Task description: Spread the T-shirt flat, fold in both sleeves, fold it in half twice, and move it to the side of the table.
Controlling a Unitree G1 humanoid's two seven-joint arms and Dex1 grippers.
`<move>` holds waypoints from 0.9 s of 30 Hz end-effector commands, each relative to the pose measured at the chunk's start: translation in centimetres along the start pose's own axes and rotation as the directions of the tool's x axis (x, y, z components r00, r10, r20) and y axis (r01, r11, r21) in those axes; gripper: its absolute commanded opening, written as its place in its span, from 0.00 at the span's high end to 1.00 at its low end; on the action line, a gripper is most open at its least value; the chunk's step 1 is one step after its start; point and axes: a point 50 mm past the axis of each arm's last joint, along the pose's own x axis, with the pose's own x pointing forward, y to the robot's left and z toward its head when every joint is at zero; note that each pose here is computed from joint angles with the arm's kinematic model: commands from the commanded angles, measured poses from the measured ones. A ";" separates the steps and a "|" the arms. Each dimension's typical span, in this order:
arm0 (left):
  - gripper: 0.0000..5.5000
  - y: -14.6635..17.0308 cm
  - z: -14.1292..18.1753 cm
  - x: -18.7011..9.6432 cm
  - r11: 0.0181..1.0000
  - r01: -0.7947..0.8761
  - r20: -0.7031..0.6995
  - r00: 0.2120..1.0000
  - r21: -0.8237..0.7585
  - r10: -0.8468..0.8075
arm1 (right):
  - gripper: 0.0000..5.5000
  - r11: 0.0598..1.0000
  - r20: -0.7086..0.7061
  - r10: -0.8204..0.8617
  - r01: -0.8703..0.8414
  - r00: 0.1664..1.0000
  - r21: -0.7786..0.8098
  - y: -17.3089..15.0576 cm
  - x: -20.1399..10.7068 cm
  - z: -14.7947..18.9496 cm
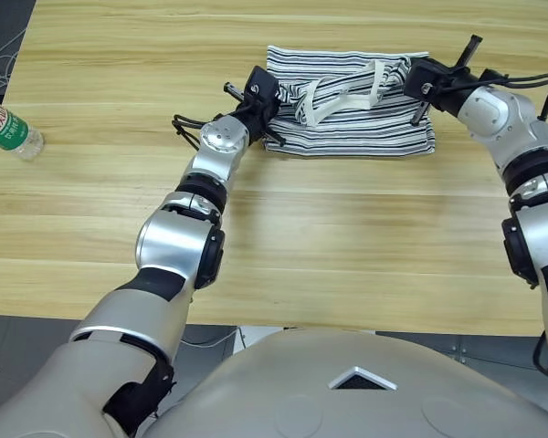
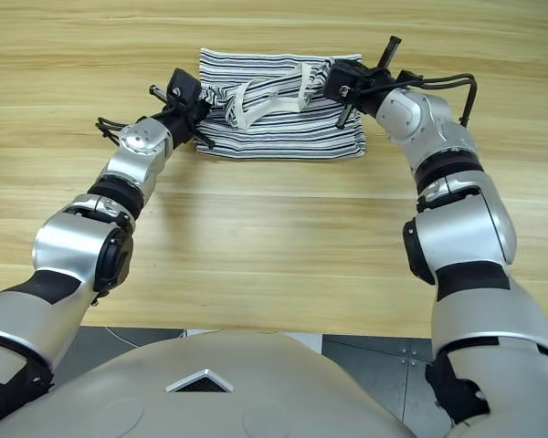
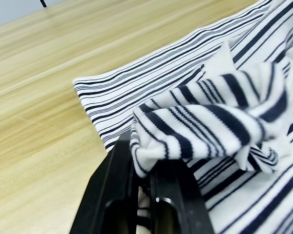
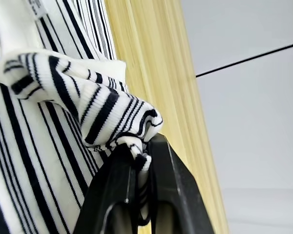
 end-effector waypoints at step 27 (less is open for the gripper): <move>0.80 1.4 4.3 1.3 0.961 -0.123 0.015 0.991 -0.249 0.131 | 0.36 0.972 -0.066 -0.037 0.051 0.997 0.229 -0.8 2.6 2.6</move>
